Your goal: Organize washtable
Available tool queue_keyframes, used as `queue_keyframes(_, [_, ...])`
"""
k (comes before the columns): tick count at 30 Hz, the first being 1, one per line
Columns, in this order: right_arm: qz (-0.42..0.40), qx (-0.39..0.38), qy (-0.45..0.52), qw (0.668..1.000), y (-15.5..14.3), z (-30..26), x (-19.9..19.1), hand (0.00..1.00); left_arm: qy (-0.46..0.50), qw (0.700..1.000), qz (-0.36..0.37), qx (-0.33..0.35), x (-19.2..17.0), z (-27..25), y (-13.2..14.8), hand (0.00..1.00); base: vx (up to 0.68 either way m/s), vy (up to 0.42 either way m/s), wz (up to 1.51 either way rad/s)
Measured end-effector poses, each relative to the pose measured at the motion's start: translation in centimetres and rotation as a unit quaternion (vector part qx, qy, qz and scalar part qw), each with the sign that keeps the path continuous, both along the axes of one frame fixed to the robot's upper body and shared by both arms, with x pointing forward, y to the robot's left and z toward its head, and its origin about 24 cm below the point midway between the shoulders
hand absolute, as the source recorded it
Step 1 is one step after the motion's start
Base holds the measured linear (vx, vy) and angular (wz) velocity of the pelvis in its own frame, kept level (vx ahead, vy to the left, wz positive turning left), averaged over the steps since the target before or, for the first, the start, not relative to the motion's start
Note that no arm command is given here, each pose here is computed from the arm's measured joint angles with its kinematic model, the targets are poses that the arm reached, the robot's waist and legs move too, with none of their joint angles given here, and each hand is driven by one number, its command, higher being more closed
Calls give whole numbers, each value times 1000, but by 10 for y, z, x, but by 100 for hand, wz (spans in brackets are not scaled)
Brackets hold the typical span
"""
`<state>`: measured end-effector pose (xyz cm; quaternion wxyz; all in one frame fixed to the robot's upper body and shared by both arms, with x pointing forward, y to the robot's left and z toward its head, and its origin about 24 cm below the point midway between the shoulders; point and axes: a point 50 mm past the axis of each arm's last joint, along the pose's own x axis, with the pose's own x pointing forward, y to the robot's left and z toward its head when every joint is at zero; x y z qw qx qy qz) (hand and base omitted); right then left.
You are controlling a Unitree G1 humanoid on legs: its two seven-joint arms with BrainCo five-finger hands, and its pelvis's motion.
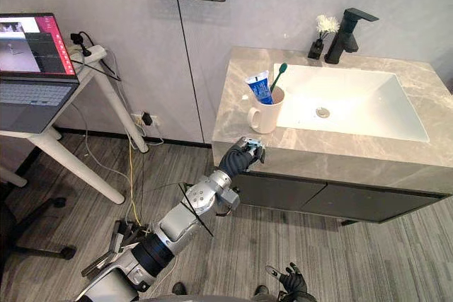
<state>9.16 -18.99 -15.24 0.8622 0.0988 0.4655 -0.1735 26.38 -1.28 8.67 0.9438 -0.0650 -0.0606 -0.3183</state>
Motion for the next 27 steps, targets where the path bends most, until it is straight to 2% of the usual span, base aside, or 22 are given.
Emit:
queue_keyframes(9, [-3,-5,-23,1000,-1,6,3,0,-44,997,-55,-21,-7,32,-40,100,11,6,-13])
queue_keyframes(14, [-9,-11,-34,999,-5,9,5,0,-19,995,-88,-50,-17,36,-59,100,13,3,-7])
queue_keyframes(21, [-16,-16,-41,999,-5,12,9,0,34,991,-110,-71,-19,31,-69,100,0,2,-3])
queue_keyframes(27, [-12,-19,-58,998,-5,16,16,0,24,993,-97,-71,-15,38,-72,100,9,-1,-10])
